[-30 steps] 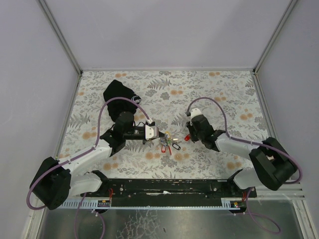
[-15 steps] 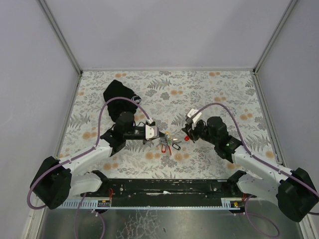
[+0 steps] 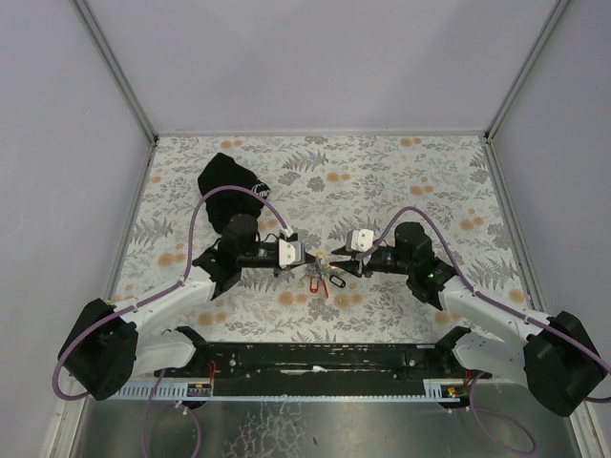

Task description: Put the keys on the keyring

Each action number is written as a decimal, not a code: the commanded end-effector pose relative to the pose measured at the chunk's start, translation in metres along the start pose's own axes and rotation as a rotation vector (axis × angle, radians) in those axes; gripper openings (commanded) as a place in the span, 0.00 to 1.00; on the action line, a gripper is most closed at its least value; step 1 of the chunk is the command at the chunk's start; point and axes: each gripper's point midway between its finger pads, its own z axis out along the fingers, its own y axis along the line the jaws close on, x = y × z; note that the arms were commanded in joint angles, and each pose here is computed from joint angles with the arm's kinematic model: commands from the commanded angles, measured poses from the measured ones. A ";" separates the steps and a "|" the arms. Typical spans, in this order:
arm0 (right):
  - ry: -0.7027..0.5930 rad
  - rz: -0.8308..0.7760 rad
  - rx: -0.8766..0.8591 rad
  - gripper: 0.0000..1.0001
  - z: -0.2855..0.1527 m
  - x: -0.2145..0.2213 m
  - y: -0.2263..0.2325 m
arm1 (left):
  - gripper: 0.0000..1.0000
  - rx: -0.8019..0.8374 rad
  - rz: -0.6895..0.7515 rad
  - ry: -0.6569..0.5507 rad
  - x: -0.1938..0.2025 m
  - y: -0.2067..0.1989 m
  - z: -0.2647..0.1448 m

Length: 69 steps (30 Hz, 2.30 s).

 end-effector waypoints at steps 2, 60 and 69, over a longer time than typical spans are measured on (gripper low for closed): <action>-0.153 -0.149 -0.058 0.36 0.010 -0.047 -0.007 | 0.00 -0.012 0.048 -0.057 -0.017 0.009 0.001; -0.140 -0.044 -0.032 0.00 0.025 -0.062 -0.015 | 0.21 -0.082 0.023 -0.098 -0.018 0.017 0.001; -0.142 -0.043 -0.041 0.00 0.026 -0.061 -0.013 | 0.18 -0.075 0.012 -0.094 -0.016 0.018 0.004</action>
